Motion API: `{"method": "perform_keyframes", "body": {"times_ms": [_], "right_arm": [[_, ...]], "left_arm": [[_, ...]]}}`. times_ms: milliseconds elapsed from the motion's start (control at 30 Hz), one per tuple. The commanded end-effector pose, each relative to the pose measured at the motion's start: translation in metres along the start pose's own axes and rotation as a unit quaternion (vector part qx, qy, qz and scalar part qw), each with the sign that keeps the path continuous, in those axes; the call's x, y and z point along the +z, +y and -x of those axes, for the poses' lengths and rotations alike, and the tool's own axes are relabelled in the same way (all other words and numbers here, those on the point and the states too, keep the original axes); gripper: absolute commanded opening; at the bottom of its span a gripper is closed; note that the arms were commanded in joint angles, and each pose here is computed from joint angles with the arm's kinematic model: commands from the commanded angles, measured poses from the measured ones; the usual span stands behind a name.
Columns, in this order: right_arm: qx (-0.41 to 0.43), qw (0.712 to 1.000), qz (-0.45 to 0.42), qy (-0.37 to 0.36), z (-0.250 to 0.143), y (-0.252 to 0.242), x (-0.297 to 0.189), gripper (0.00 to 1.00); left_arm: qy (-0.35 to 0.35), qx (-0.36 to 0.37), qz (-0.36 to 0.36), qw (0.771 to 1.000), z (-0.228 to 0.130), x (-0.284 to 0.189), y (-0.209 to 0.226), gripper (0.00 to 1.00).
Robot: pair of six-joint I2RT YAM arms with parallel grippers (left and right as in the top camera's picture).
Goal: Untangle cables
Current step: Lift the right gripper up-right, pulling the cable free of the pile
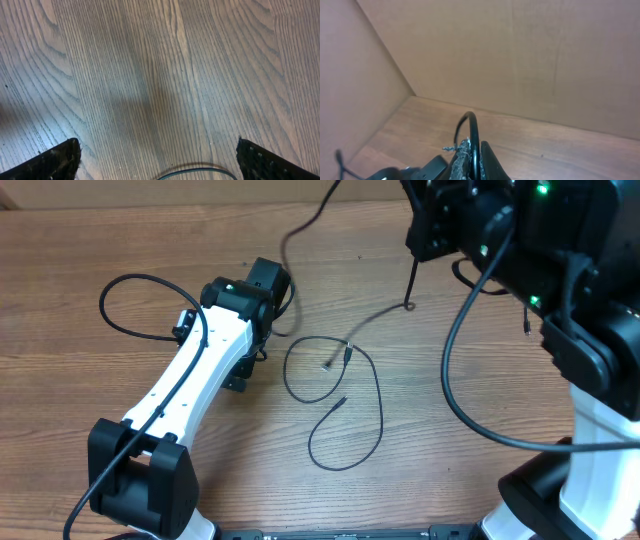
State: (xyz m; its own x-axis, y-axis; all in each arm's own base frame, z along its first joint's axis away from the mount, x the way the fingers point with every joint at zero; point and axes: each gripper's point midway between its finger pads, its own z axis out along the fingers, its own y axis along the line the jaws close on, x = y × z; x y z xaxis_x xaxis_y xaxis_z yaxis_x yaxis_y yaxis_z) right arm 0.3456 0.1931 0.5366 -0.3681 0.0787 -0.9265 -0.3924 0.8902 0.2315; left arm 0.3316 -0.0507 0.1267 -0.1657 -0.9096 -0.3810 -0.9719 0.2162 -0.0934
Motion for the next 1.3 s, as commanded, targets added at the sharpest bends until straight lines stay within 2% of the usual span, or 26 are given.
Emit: {"method": "perform_keyframes", "body": {"times_ms": [0, 200, 400, 633, 867, 1067, 1267], "right_arm": [[-0.018, 0.999, -0.029, 0.018, -0.01, -0.011, 0.033, 0.04], [-0.023, 0.996, -0.077, 0.036, -0.025, -0.029, 0.074, 0.04], [-0.032, 0.991, -0.128, 0.016, -0.014, -0.054, 0.073, 0.04], [-0.015, 0.963, -0.269, -0.018, 0.007, -0.134, 0.052, 0.04], [0.02, 0.932, -0.358, -0.051, 0.027, -0.218, 0.021, 0.04], [0.045, 0.911, -0.399, -0.09, 0.044, -0.279, -0.003, 0.04], [0.058, 0.915, -0.383, -0.113, 0.054, -0.324, 0.003, 0.04]], "left_arm": [[-0.011, 0.006, -0.004, 1.0, 0.004, -0.002, -0.003, 0.99], [-0.011, 0.006, -0.004, 1.0, 0.005, -0.002, -0.003, 1.0], [-0.011, 0.006, -0.004, 1.0, 0.004, -0.002, -0.003, 1.0], [-0.011, 0.006, -0.004, 1.0, 0.004, -0.002, -0.003, 0.99], [-0.011, 0.006, -0.004, 1.0, 0.004, -0.002, -0.003, 0.99], [-0.011, 0.006, -0.004, 1.0, 0.004, -0.002, -0.003, 0.99], [-0.011, 0.006, -0.004, 1.0, 0.004, -0.002, -0.003, 1.0]]}}
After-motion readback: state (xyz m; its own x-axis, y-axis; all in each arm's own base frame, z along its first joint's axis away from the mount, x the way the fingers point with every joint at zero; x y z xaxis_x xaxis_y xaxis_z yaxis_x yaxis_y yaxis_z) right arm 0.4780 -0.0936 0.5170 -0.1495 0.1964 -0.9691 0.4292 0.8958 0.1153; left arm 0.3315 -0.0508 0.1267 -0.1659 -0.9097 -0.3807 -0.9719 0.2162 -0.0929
